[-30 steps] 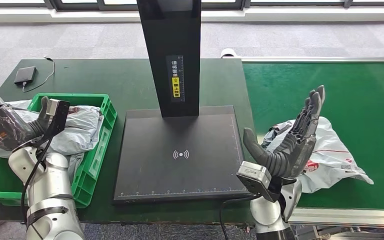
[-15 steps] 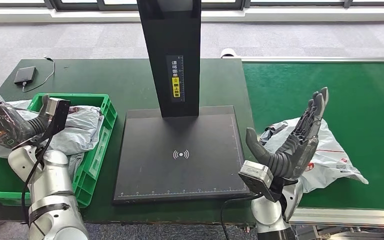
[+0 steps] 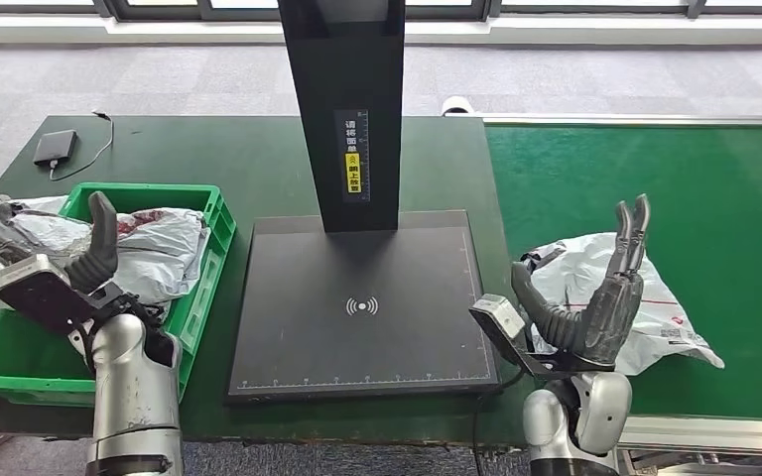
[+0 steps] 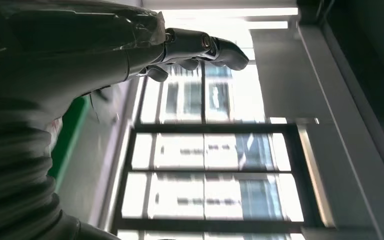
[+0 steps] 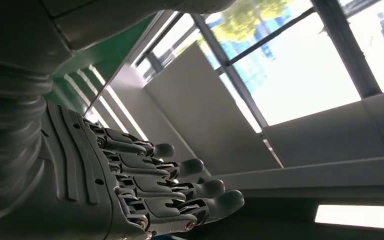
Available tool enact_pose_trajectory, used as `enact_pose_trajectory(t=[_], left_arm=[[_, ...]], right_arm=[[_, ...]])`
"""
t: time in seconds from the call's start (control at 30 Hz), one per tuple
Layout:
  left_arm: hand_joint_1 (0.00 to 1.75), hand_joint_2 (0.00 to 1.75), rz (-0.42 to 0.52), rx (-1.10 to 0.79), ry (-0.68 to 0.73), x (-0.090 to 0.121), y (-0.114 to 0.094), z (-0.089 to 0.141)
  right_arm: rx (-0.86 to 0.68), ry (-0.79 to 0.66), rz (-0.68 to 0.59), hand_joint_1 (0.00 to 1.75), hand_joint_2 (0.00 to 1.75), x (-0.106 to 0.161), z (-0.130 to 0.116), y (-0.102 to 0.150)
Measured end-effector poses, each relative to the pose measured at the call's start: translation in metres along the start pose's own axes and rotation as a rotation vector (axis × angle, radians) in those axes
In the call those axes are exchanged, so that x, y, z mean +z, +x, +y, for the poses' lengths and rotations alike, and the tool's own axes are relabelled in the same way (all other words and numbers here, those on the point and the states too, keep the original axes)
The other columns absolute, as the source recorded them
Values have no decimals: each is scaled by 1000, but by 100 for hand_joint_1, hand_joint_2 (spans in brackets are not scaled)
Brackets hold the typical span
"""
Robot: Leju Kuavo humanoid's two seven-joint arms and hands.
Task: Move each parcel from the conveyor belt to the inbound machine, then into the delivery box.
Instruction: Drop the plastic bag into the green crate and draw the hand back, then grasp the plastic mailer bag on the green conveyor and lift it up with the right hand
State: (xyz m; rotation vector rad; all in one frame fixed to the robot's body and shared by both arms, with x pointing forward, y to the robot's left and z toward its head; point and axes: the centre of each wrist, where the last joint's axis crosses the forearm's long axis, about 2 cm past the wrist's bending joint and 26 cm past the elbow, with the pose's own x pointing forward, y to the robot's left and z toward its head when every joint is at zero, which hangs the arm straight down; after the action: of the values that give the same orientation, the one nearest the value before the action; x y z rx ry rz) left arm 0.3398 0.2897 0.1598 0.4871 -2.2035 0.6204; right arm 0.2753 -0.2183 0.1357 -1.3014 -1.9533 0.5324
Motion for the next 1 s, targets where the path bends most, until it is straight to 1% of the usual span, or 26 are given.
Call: enact_pose_trajectory(t=[0.03,0.1,0.17,0.2,0.27,0.37,0.5,0.57,0.67,0.77,0.87,0.93,1.0], left_arm=[[0,175,-4,108,-70,6,6,-3],[0,175,-7,356,-203,22,19,-8],[0,175,-22,551,-292,35,31,-9],[0,175,-30,625,-318,38,34,-9],[0,175,-29,746,-349,48,39,-7],[0,175,8,881,-380,70,41,-5],[0,175,67,930,-429,92,43,-10],[0,175,84,941,-462,99,44,-15],[0,175,98,953,-496,103,44,-21],[0,175,108,953,-518,106,45,-24],[0,175,110,949,-534,107,45,-27],[0,175,112,948,-545,108,45,-29],[0,175,114,948,-551,108,46,-30]], right_arm=[[73,28,35,0,175,2,1,-6],[192,77,157,0,175,9,4,-22],[251,114,284,0,175,16,9,-41],[267,130,324,0,175,18,12,-50],[285,162,364,0,175,19,18,-63],[303,212,422,0,175,20,28,-80],[292,289,492,0,175,21,41,-99],[209,339,514,0,175,24,48,-110],[96,401,588,0,175,33,56,-125],[68,487,669,0,175,41,60,-134],[45,616,748,0,175,48,64,-139],[37,687,779,0,175,53,65,-141],[31,727,794,0,175,55,67,-142]])
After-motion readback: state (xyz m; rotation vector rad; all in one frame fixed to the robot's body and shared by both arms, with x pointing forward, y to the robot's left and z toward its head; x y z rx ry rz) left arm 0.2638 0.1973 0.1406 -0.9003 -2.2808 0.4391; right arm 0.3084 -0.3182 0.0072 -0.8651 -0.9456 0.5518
